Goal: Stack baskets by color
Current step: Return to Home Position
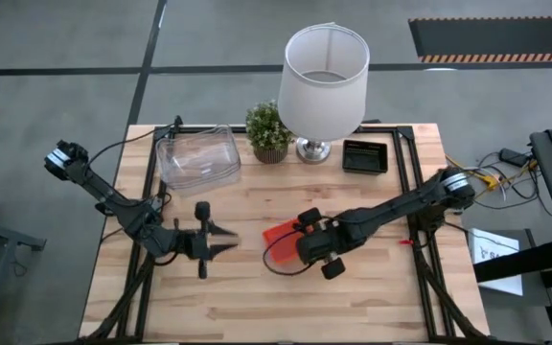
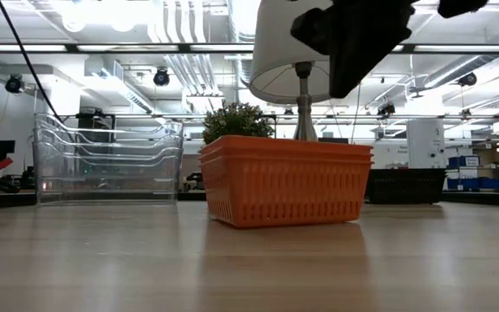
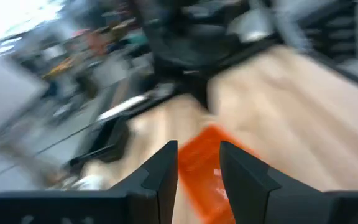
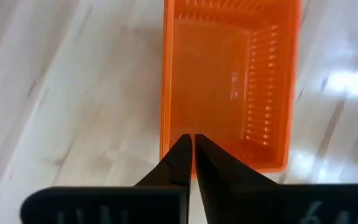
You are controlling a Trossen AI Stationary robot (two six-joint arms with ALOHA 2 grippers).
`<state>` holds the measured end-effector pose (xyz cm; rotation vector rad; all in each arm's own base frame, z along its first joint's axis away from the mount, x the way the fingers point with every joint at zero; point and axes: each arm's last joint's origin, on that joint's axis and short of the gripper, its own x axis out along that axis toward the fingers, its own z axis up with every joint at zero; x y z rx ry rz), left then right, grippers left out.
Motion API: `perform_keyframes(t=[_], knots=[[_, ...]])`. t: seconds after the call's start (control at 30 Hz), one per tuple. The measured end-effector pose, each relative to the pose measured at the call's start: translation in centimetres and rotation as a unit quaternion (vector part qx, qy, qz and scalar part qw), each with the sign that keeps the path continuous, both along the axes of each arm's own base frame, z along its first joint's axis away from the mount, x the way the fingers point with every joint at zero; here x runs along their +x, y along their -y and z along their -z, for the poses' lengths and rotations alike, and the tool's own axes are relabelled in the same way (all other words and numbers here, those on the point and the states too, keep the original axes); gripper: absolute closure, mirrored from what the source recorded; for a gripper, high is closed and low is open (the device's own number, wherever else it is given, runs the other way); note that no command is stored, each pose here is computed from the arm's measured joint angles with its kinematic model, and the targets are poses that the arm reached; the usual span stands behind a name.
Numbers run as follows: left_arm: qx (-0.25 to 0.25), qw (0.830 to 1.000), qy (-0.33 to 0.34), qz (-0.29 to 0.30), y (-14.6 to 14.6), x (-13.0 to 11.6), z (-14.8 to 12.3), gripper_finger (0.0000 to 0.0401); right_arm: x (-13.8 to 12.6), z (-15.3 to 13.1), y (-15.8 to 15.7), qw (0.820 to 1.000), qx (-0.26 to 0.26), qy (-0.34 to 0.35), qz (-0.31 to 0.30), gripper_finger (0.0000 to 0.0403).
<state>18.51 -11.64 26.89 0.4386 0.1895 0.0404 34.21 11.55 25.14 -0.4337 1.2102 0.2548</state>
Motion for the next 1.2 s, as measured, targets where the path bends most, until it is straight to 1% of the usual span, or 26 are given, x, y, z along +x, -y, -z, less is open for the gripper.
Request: perform_keyframes(t=[0.07, 0.1, 0.2, 0.27, 0.33, 0.43, 0.5, 0.6, 0.73, 0.87, 0.9, 0.93, 1.0, 1.17, 1.2], knots=[[0.012, 0.998, -0.006, 0.053, 0.2, -0.1, 0.9, 0.0299, -1.2, 0.1, 0.4, 0.999, 0.014, 0.040, 0.000, 0.0393], [0.020, 0.997, 0.002, 0.076, 0.3, -0.2, 1.3, 0.0299, -1.8, 0.1, 0.7, 0.997, 0.022, 0.068, 0.000, 0.0394], [0.042, 0.991, 0.049, 0.116, 0.0, -0.5, 2.0, 0.0299, -4.3, 0.6, 1.6, 0.988, 0.043, 0.149, -0.004, 0.0394], [0.043, 0.989, 0.077, 0.117, -0.6, -1.1, 2.7, 0.0299, -6.2, 1.3, 2.3, 0.977, 0.048, 0.207, 0.003, 0.0394], [0.029, 0.989, 0.096, 0.110, -1.4, -1.7, 3.4, 0.0299, -8.0, 2.2, 3.1, 0.961, 0.047, 0.271, 0.020, 0.0394], [-0.006, 0.989, 0.113, 0.099, -2.6, -3.0, 4.7, 0.0299, -10.8, 3.3, 4.1, 0.929, 0.067, 0.364, 0.022, 0.0394], [-0.030, 0.986, 0.132, 0.095, -3.4, -3.9, 5.4, 0.0299, -12.5, 3.9, 4.7, 0.913, 0.070, 0.403, 0.011, 0.0394], [-0.052, 0.981, 0.160, 0.093, -4.2, -5.1, 6.4, 0.0299, -15.1, 4.6, 5.7, 0.902, 0.075, 0.425, 0.010, 0.0394], [-0.087, 0.971, 0.201, 0.091, -5.2, -6.6, 7.7, 0.0299, -18.0, 4.7, 6.8, 0.877, 0.095, 0.470, 0.019, 0.0394], [-0.111, 0.971, 0.195, 0.080, -5.4, -6.8, 8.0, 0.0299, -20.6, 5.0, 7.6, 0.854, 0.102, 0.510, 0.016, 0.0394], [-0.112, 0.971, 0.196, 0.079, -5.5, -6.9, 8.0, 0.0299, -21.3, 4.8, 7.9, 0.842, 0.105, 0.529, 0.016, 0.0394], [-0.112, 0.971, 0.195, 0.079, -5.5, -6.9, 8.0, 0.0299, -22.2, 4.4, 8.2, 0.827, 0.111, 0.552, 0.017, 0.0394], [-0.111, 0.972, 0.192, 0.079, -5.4, -6.8, 8.1, 0.0299, -23.7, 4.1, 8.8, 0.808, 0.114, 0.578, 0.022, 0.0394], [-0.114, 0.974, 0.178, 0.079, -5.3, -6.6, 8.5, 0.0299, -26.0, 4.6, 9.7, 0.807, 0.098, 0.581, 0.045, 0.0394], [-0.114, 0.975, 0.174, 0.079, -5.3, -6.6, 8.6, 0.0299, -26.1, 4.6, 9.8, 0.808, 0.093, 0.580, 0.052, 0.0394]])
